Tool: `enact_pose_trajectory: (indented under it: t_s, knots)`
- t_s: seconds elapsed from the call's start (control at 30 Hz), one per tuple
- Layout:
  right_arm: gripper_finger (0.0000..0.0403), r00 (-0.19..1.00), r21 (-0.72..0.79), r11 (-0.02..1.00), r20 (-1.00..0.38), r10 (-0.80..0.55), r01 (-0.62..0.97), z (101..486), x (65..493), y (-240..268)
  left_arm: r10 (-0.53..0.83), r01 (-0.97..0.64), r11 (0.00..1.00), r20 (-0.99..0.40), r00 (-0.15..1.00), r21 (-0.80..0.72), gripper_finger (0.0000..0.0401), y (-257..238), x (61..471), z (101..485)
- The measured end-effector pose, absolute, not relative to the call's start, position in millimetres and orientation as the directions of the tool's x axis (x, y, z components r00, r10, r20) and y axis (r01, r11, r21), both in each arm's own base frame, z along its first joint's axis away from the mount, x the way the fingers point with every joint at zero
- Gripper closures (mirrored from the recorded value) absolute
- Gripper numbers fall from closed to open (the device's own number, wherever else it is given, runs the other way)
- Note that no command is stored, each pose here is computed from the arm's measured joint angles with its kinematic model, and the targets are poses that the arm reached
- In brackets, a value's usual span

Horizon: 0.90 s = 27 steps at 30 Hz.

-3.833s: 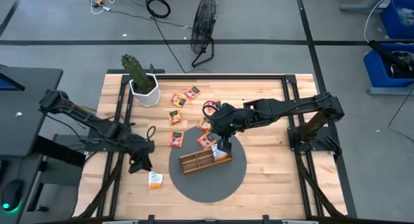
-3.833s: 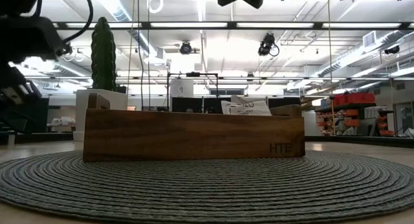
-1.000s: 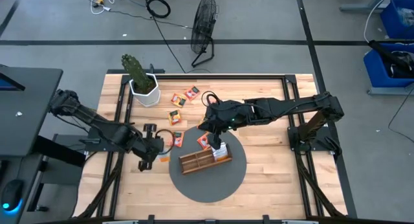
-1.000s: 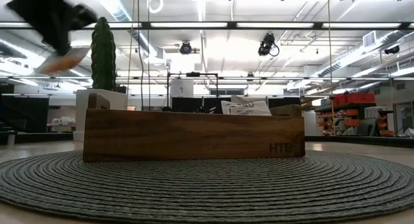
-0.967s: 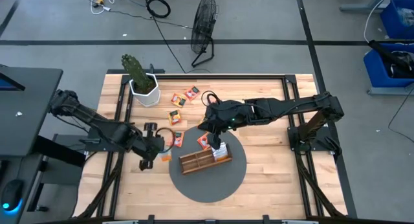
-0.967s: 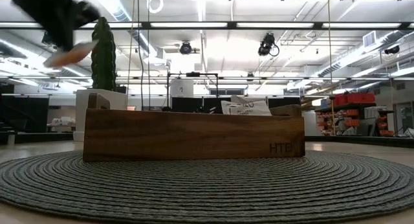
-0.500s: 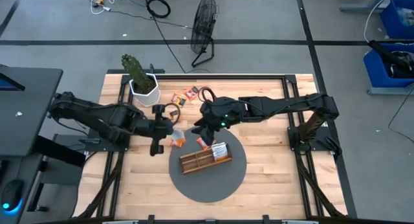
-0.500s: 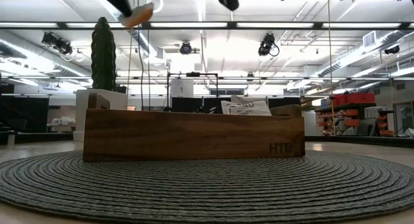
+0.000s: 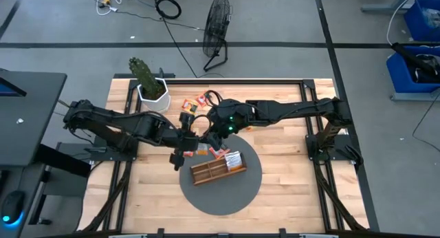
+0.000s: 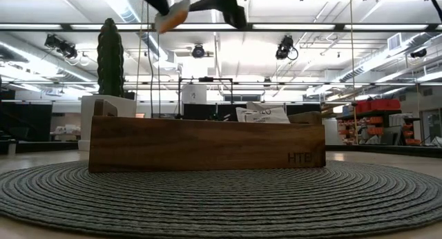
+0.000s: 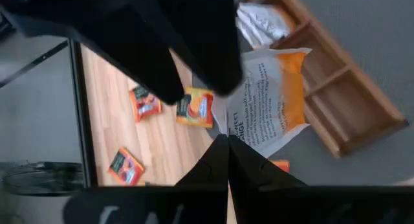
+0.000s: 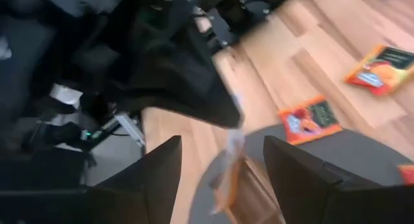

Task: Pick & Place Tea
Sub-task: Put the white tea bag into the right section of the wooden organizer

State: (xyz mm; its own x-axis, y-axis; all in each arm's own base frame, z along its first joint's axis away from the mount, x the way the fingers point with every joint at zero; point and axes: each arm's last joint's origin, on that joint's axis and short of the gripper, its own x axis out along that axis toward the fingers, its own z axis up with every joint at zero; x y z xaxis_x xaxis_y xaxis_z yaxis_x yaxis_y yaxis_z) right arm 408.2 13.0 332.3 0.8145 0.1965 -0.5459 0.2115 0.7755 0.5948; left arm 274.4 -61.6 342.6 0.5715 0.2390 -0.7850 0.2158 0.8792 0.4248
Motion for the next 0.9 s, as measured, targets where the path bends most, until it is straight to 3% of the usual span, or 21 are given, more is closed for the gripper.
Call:
enact_pose_trajectory:
  t_s: [0.53,0.7,0.9]
  knots:
    - [0.0225,0.773,0.605,0.765,-0.588,0.24,0.223,318.3,413.1,13.0,0.231,0.248,0.868,-0.791,0.566,0.431,0.04,-53.4,278.3,341.7]
    - [0.0275,0.769,0.6,0.772,-0.588,0.25,0.208,318.1,413.0,11.5,0.224,0.242,0.87,-0.782,0.582,0.43,0.04,-54.0,279.9,342.8]
    - [0.0388,0.76,0.6,0.783,-0.584,0.285,0.167,317.9,412.6,6.5,0.218,0.235,0.872,-0.771,0.599,0.429,0.04,-54.6,281.6,343.8]
